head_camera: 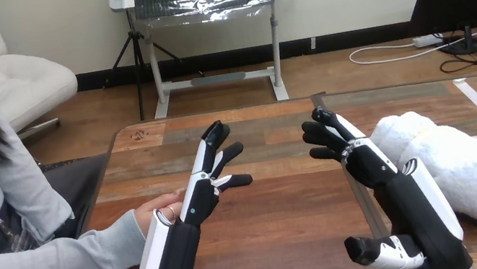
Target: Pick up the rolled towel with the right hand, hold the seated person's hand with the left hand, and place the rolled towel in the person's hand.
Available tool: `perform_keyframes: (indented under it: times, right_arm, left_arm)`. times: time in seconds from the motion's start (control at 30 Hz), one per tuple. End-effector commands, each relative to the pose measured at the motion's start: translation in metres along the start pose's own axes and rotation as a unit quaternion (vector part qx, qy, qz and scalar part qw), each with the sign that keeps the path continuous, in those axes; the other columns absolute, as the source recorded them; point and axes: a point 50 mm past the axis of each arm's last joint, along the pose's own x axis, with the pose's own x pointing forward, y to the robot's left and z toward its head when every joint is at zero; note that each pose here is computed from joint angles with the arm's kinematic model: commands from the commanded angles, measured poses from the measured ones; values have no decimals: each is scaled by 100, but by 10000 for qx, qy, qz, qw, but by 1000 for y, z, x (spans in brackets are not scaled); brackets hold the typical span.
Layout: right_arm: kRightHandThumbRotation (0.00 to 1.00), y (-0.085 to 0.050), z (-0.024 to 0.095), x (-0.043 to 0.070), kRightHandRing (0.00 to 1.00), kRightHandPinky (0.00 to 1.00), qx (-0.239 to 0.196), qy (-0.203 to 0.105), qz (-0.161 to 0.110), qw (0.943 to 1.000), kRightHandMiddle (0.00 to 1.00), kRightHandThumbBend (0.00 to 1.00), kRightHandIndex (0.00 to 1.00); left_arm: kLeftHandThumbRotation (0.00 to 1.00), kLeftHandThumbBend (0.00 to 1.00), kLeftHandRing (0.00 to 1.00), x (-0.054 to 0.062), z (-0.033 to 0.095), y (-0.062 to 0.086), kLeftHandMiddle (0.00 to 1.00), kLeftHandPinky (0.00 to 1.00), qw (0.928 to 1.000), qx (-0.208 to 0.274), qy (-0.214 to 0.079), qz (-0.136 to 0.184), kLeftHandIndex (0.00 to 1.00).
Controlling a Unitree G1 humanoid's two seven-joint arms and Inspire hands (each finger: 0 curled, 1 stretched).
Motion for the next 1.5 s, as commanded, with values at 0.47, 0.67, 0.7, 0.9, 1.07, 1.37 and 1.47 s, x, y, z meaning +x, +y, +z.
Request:
perform_keyframes:
  times: [0.47,0.67,0.7,0.9,1.07,1.37,1.47]
  right_arm:
    - [81,-8,3,14,88,82,-144,-291,-173,9993,89,98,93]
    - [81,-11,3,15,87,82,-238,-267,-219,9991,89,98,93]
    - [81,-12,3,15,87,82,-255,-261,-228,9991,89,98,93]
    - [81,-16,3,17,87,81,-394,-237,-280,9985,90,98,93]
    - [81,-20,3,20,87,81,-462,-236,-358,9980,89,98,93]
    - [77,-30,5,29,87,81,-644,-314,-550,9959,89,99,91]
    - [75,-35,5,33,87,81,-762,-323,-596,9948,88,99,91]
  left_arm:
    - [87,100,91,20,5,3,97,76,9989,26,-466,52,100]
    - [86,100,90,21,5,2,96,75,9989,-8,-468,59,100]
    - [86,100,90,21,5,1,97,75,9989,-22,-467,53,100]
    - [85,100,91,22,5,0,98,76,9988,-55,-491,48,100]
    - [84,100,92,23,5,-1,98,76,9986,-103,-519,44,100]
    - [84,100,92,24,5,-1,98,77,9986,-100,-516,30,100]
    - [84,100,92,24,5,-1,99,77,9987,-54,-508,28,100]
